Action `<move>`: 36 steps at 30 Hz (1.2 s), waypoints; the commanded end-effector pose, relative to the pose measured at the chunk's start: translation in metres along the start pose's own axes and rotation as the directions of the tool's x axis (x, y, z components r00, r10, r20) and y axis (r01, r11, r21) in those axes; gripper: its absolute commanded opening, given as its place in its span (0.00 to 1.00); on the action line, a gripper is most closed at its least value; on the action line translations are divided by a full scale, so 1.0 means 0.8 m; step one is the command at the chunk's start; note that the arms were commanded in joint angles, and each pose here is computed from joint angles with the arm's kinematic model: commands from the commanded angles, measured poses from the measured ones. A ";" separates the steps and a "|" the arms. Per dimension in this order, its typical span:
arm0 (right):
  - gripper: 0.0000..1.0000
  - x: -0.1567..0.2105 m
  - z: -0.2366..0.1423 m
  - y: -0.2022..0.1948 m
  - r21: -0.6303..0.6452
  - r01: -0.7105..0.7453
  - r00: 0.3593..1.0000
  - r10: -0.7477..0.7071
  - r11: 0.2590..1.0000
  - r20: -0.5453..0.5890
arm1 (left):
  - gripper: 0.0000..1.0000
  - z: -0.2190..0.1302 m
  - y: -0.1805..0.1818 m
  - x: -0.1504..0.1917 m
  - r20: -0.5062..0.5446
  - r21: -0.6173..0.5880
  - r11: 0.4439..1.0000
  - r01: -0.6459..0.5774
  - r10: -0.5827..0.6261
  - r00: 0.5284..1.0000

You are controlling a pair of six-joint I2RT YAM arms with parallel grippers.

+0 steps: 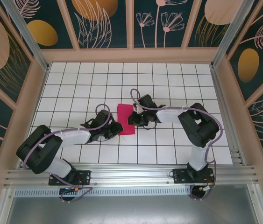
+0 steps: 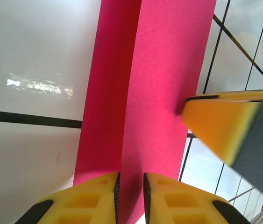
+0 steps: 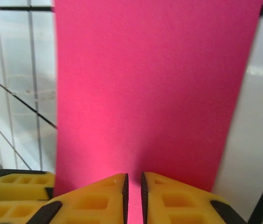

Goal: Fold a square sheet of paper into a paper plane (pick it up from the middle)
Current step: Fold the triangle a second time at the center of the table.

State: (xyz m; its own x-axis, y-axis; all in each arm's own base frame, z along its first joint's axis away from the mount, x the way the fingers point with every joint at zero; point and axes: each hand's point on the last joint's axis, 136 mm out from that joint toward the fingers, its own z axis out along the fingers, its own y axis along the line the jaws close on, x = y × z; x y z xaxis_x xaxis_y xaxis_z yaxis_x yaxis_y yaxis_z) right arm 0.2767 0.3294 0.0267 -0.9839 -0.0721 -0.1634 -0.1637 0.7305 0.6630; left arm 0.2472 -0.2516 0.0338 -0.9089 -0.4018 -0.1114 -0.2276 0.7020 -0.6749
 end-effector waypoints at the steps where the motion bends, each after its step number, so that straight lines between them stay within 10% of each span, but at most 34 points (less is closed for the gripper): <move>1: 0.17 0.012 0.011 -0.013 0.037 -0.007 0.999 0.009 0.999 -0.053 | 0.22 -0.002 -0.015 -0.003 0.002 0.021 0.999 -0.024 0.024 1.000; 13: 0.15 0.018 0.016 -0.029 0.058 -0.052 0.996 0.055 0.997 -0.065 | 0.36 -0.029 -0.086 -0.010 0.029 0.242 0.968 -0.068 0.063 0.998; 36: 0.17 -0.010 -0.025 0.004 -0.054 0.017 1.000 -0.016 0.998 0.027 | 0.36 0.013 -0.065 -0.022 0.044 0.177 0.982 -0.062 0.055 0.998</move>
State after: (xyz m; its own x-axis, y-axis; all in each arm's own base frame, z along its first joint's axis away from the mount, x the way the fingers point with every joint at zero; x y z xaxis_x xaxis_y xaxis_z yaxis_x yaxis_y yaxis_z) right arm 0.2829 0.3140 0.0411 -0.9859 -0.0330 -0.1641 -0.1399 0.7005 0.6998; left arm 0.2710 -0.2832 0.0590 -0.9113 -0.3835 -0.1501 -0.1270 0.6084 -0.7834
